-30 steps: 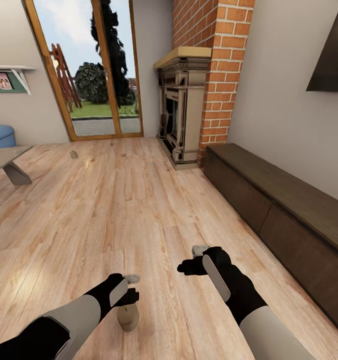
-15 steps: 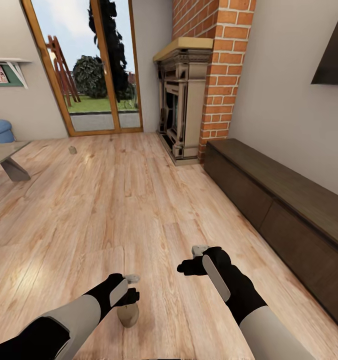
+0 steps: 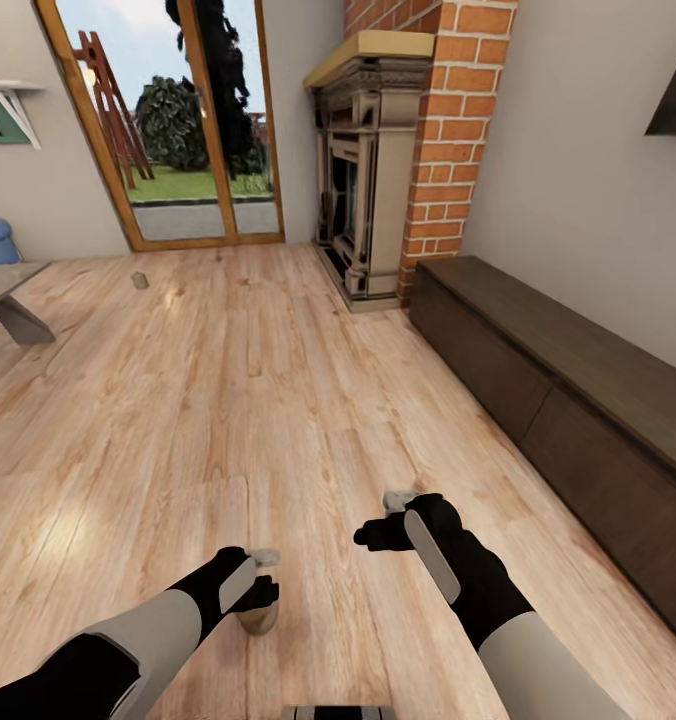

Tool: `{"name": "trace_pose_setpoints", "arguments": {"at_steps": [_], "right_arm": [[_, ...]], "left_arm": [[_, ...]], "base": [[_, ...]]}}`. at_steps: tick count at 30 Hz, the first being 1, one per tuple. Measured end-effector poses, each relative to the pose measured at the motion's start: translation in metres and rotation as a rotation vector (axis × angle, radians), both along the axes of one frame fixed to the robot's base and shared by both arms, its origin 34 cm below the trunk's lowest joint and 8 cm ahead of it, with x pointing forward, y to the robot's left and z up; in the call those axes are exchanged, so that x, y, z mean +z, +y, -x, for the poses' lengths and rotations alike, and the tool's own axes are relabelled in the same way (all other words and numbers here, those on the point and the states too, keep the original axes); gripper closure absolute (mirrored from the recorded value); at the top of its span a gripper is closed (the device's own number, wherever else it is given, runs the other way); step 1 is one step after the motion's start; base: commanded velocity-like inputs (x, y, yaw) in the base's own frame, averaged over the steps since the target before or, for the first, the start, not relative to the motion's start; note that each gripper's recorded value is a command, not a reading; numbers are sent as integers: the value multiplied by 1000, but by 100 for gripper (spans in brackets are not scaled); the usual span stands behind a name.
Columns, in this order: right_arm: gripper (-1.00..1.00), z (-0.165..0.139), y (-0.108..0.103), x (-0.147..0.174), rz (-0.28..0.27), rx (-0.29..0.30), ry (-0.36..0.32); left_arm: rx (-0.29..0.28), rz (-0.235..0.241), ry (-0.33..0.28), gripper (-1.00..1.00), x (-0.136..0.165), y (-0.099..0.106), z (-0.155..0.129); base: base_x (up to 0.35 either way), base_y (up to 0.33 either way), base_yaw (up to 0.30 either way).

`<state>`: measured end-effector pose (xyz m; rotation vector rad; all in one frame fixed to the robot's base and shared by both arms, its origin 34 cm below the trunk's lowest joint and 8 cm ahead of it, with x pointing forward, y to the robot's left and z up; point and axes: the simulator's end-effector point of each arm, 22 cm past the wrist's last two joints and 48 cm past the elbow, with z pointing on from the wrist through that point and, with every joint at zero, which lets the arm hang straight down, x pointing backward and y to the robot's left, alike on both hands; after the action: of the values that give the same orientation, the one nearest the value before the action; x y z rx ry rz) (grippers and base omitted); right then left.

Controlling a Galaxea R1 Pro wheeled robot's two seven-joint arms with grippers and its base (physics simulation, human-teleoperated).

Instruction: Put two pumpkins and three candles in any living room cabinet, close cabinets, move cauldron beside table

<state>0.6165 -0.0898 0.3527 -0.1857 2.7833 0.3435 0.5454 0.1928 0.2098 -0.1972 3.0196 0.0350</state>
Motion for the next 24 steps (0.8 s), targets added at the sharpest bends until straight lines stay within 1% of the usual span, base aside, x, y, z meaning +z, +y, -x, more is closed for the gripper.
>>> {"name": "trace_pose_setpoints", "arguments": {"at_steps": [6,24], "right_arm": [[-100,5,2,-14,3,10,22],[-100,17,3,-52,3,12,89]], "left_arm": [[0,0,23,-100,-12,0,7],[1,0,92,-100,-45,0,29]], "base": [[0,0,0],[0,0,0]]}}
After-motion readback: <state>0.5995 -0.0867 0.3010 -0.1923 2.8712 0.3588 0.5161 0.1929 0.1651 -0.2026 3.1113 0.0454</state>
